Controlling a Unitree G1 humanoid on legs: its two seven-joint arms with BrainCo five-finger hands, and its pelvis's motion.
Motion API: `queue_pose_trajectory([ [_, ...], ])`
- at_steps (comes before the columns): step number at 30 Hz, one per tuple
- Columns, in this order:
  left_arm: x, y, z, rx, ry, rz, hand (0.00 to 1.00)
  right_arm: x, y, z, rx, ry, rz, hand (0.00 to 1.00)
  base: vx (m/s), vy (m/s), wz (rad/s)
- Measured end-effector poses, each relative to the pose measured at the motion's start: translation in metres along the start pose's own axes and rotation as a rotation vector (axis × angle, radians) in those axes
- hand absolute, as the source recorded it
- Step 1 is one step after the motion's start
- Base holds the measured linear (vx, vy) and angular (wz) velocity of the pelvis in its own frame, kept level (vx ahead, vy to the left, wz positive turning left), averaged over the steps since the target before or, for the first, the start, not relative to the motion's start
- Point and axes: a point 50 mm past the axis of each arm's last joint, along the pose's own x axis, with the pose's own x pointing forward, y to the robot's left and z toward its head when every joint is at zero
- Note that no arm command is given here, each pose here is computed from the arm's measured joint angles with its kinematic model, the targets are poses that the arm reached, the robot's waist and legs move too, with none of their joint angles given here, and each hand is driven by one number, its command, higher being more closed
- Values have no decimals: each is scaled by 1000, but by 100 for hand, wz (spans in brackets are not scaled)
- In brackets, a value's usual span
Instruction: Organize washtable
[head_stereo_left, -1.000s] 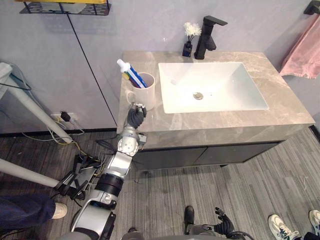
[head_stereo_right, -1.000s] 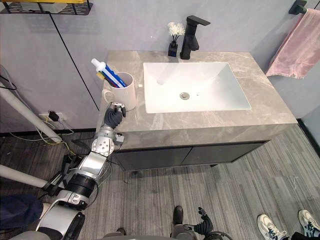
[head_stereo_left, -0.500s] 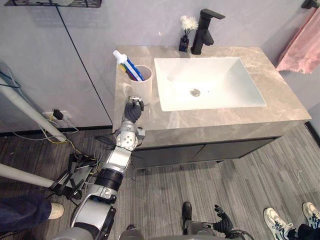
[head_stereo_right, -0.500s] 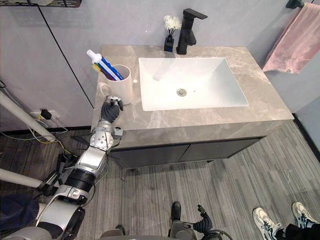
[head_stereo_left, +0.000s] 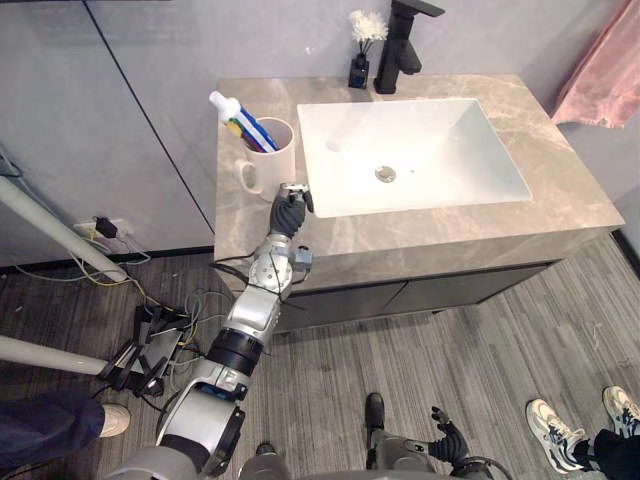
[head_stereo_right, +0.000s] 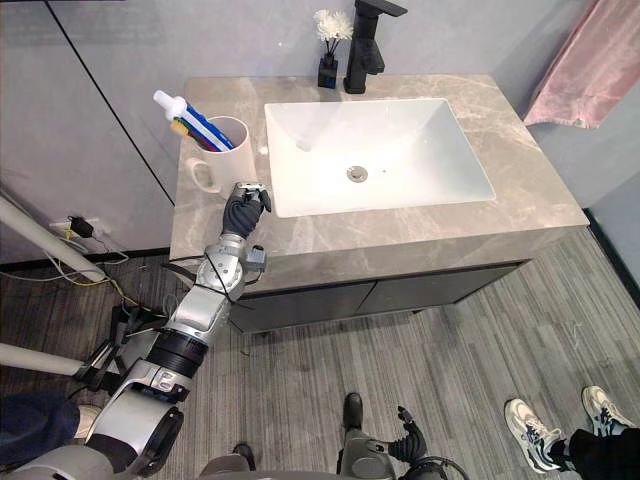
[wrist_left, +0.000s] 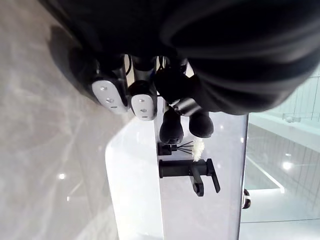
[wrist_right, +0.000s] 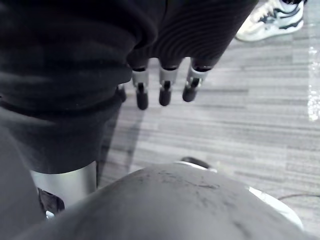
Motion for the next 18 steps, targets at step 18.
queue_pose_trajectory([
  [18,6,29,6,35,-13,150,100,-1,-5,3,3,-33,4,0,-3,-2,-1],
])
